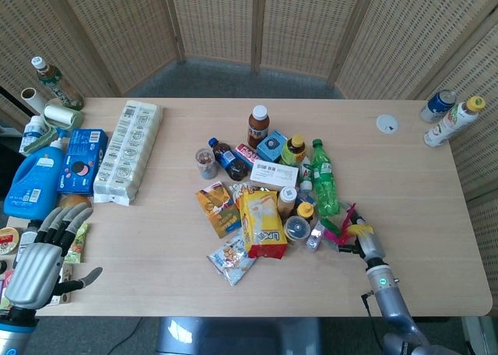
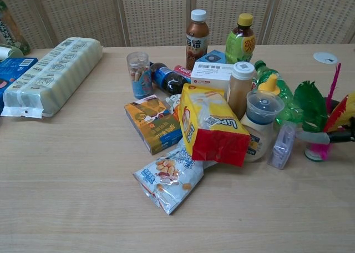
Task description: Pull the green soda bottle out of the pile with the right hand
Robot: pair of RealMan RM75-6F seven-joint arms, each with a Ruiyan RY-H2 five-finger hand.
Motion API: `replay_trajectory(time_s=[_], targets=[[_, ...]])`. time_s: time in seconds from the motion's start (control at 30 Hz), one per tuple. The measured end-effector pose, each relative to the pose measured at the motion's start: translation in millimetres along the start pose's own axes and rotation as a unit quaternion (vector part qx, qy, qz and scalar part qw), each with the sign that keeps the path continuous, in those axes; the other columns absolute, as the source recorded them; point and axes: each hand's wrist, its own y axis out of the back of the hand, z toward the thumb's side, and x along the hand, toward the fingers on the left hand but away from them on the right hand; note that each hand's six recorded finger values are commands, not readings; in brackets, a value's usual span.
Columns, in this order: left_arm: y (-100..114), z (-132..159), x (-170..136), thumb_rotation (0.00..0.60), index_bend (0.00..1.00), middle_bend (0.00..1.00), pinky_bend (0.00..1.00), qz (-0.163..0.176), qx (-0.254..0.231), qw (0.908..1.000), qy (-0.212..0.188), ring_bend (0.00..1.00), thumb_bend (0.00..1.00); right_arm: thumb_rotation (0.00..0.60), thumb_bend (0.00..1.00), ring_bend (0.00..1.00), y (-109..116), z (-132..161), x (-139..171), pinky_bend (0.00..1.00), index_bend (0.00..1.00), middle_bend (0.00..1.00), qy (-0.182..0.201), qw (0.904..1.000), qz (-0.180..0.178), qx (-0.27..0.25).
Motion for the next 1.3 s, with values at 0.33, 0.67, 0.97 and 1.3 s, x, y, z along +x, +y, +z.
replay_trajectory(time_s=[0.33,0.67,0.97,1.3], targets=[[0,-6,-3,0.600,0.07,0.04,0.00,0.002,-0.002,1.0000,0.008,0.00,0.22,0.600,0.00,1.00,15,8,-18,0.78,0.66,1.00,0.011,0.9981,-0.047,-0.038],[-3,-5,2,0.600,0.07,0.04,0.00,-0.001,-0.004,1.0000,0.004,0.00,0.22,0.600,0.00,1.00,59,11,-12,0.87,0.74,1.00,0.023,0.9945,-0.101,-0.016],[-3,-1,4,0.600,0.07,0.04,0.00,-0.002,-0.003,1.0000,-0.003,0.00,0.22,0.600,0.00,1.00,95,42,0,0.88,0.73,1.00,0.066,0.9890,-0.132,-0.013],[-4,6,-2,0.600,0.07,0.04,0.00,-0.001,-0.009,0.9999,-0.013,0.00,0.22,0.600,0.00,1.00,150,133,14,0.88,0.74,1.00,0.166,0.9724,-0.156,-0.052]])
